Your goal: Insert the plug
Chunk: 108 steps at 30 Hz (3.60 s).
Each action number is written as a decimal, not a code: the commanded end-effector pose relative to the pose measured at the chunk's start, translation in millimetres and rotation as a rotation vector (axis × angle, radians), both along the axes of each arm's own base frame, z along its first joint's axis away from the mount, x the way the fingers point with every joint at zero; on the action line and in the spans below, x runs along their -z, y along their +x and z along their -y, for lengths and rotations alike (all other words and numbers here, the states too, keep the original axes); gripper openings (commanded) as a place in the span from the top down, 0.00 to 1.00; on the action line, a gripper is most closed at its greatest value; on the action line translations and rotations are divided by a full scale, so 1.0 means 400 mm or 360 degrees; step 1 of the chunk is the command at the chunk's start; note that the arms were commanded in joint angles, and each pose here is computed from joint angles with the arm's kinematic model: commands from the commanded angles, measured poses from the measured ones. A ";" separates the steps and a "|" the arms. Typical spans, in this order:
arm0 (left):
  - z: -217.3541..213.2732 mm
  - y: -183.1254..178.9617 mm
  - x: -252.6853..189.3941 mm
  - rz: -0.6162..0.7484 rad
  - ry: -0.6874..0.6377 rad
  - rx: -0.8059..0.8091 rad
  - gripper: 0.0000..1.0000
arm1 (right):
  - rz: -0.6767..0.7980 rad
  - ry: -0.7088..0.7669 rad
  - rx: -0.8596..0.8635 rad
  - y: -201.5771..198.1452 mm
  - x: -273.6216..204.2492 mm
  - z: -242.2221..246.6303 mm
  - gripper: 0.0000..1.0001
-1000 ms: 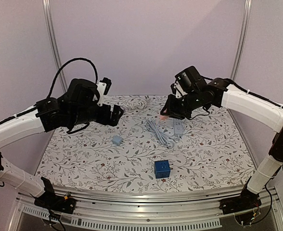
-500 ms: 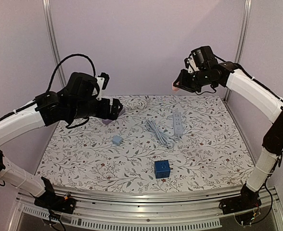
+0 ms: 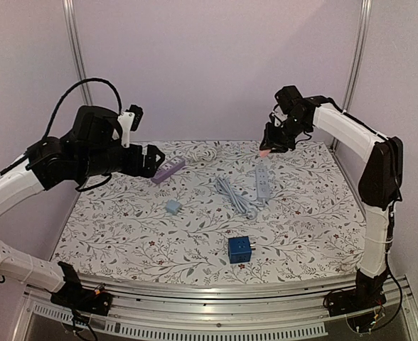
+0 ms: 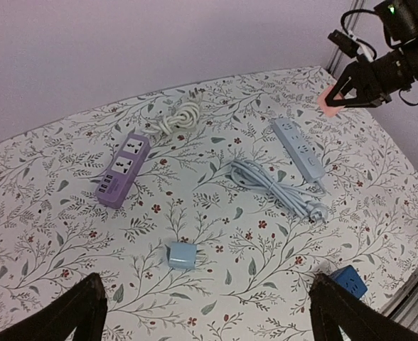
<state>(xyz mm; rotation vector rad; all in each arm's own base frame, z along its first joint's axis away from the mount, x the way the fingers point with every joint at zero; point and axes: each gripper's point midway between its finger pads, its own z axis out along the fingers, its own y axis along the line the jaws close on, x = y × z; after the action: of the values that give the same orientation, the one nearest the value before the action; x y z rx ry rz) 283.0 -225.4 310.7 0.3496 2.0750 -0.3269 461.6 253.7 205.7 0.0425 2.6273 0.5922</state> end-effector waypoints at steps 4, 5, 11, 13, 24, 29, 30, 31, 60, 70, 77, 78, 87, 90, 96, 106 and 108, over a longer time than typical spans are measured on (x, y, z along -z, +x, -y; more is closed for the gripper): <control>-0.022 -0.035 0.049 -0.0107 0.0084 0.0086 0.00 | -0.0211 -0.0222 -0.0074 -0.024 0.142 0.030 1.00; -0.023 -0.039 0.050 -0.0108 0.0071 0.0091 0.00 | -0.0217 -0.0244 -0.0074 -0.023 0.152 0.035 1.00; -0.023 -0.060 0.059 -0.0133 -0.0025 0.0106 0.01 | -0.0316 -0.0308 -0.0145 -0.033 0.235 0.049 1.00; -0.028 -0.064 0.066 -0.0145 -0.0040 0.0091 0.01 | -0.0333 -0.0339 -0.0150 -0.033 0.253 0.055 1.00; -0.046 -0.080 0.088 -0.0181 -0.0043 0.0065 0.00 | -0.0364 -0.0347 -0.0099 0.002 0.309 0.097 1.00; -0.049 -0.077 0.097 -0.0194 -0.0041 0.0042 0.00 | -0.0412 -0.0379 -0.0130 -0.006 0.349 0.102 1.00; -0.049 -0.077 0.096 -0.0191 -0.0043 0.0043 0.01 | -0.0410 -0.0380 -0.0134 -0.006 0.351 0.101 1.00; -0.047 -0.076 0.095 -0.0190 -0.0046 0.0045 0.00 | -0.0405 -0.0380 -0.0137 -0.004 0.351 0.100 1.00; -0.032 -0.067 0.111 -0.0217 0.0002 0.0069 0.01 | -0.0385 -0.0339 -0.0079 0.030 0.395 0.086 1.00; -0.017 -0.057 0.109 -0.0218 0.0004 0.0084 0.01 | -0.0263 -0.0210 -0.0097 0.061 0.346 0.053 1.00; -0.017 -0.059 0.119 -0.0231 -0.0008 0.0081 0.01 | -0.0231 -0.0156 -0.0161 0.052 0.310 0.038 1.00; -0.017 -0.059 0.120 -0.0230 -0.0007 0.0081 0.01 | -0.0229 -0.0148 -0.0168 0.050 0.307 0.035 1.00; -0.018 -0.059 0.119 -0.0229 -0.0017 0.0074 0.01 | -0.0252 -0.0188 -0.0170 0.039 0.308 0.050 1.00; -0.022 -0.061 0.121 -0.0230 -0.0023 0.0065 0.01 | -0.0289 -0.0214 -0.0158 0.027 0.327 0.062 1.00; -0.025 -0.066 0.124 -0.0236 -0.0036 0.0060 0.01 | -0.0280 -0.0264 -0.0091 0.019 0.322 0.101 1.00; -0.013 -0.062 0.124 -0.0238 -0.0045 0.0077 0.01 | -0.0271 -0.0274 -0.0049 0.021 0.333 0.117 1.00; -0.009 -0.060 0.126 -0.0242 -0.0044 0.0082 0.01 | -0.0248 -0.0250 -0.0047 0.031 0.328 0.110 1.00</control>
<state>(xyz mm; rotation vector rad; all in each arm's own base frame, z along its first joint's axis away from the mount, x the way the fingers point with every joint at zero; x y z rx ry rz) 256.3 -221.5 263.5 0.3802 2.2076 -0.4145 471.9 215.4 70.1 -0.0253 2.8431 0.4224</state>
